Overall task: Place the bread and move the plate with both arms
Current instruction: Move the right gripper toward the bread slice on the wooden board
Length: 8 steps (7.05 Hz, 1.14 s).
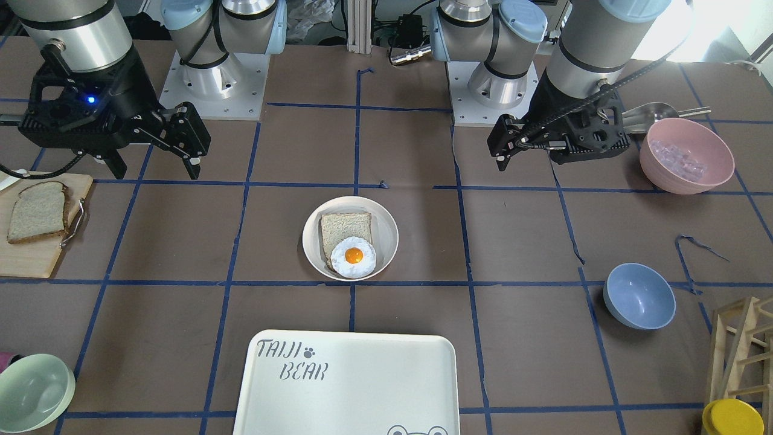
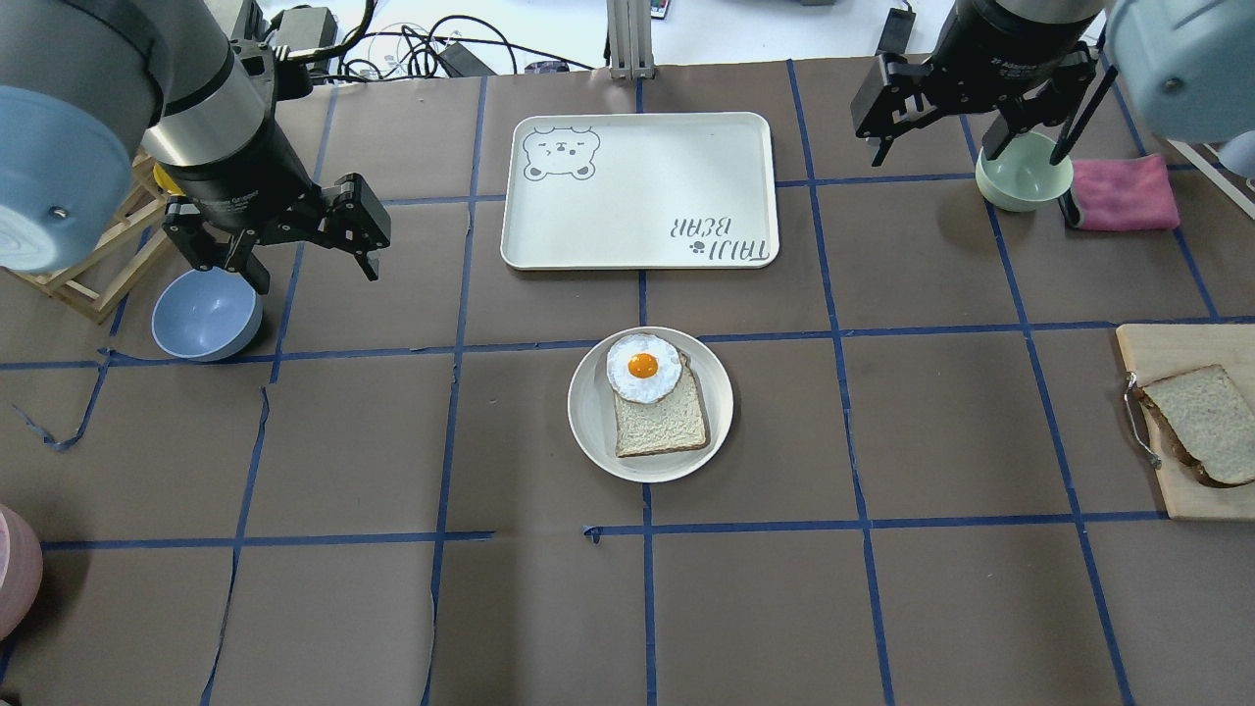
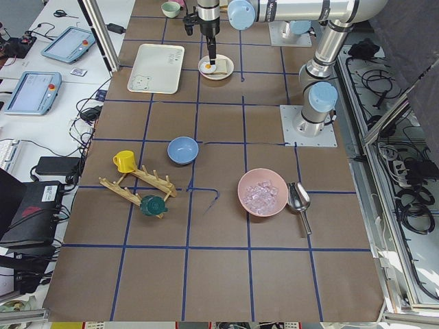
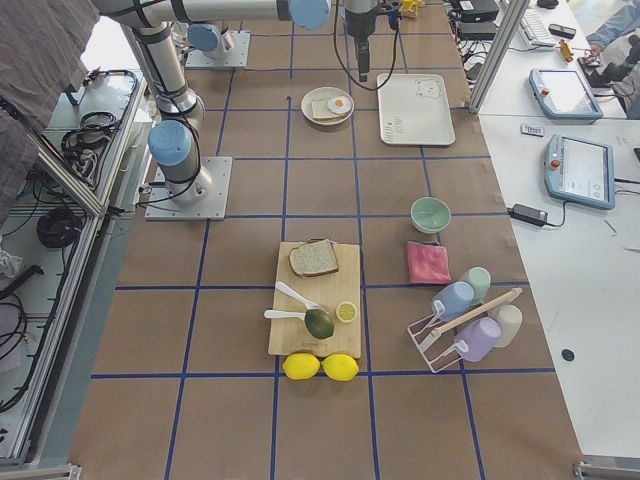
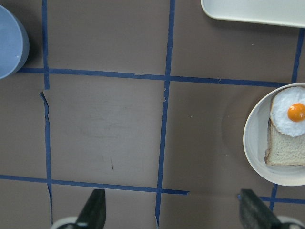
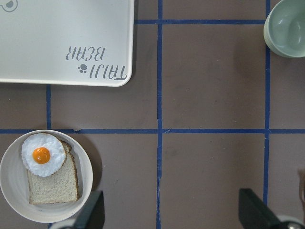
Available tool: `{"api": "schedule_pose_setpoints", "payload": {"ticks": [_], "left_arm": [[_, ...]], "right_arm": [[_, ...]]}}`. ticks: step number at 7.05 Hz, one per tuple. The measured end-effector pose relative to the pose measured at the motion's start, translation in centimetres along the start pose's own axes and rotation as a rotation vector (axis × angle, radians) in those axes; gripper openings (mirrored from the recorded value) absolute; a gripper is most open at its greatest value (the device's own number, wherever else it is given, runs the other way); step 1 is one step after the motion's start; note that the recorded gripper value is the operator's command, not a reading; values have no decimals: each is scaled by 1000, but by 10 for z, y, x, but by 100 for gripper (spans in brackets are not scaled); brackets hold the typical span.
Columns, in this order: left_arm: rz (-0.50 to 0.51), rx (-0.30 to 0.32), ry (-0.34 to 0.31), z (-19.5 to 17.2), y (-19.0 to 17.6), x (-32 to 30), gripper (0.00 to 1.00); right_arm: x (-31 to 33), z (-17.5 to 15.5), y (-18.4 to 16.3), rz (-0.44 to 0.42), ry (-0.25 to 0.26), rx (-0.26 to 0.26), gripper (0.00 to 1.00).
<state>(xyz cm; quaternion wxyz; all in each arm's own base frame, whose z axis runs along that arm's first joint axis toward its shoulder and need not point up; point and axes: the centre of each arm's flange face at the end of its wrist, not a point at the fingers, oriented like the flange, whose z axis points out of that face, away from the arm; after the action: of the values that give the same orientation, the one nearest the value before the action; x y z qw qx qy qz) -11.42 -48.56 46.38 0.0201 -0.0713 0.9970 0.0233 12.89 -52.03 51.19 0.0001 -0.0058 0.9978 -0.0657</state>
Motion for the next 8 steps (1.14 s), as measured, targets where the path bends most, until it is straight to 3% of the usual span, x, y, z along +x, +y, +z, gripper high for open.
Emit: {"api": "schedule_pose_setpoints", "payload": {"ticks": [5, 8], "left_arm": [[-3, -2, -3, 0, 0, -1, 100], [5, 3, 12, -2, -1, -5, 100]], "right_arm": [[-2, 11, -4, -15, -9, -22, 100], [1, 10, -4, -18, 23, -25, 100]]}}
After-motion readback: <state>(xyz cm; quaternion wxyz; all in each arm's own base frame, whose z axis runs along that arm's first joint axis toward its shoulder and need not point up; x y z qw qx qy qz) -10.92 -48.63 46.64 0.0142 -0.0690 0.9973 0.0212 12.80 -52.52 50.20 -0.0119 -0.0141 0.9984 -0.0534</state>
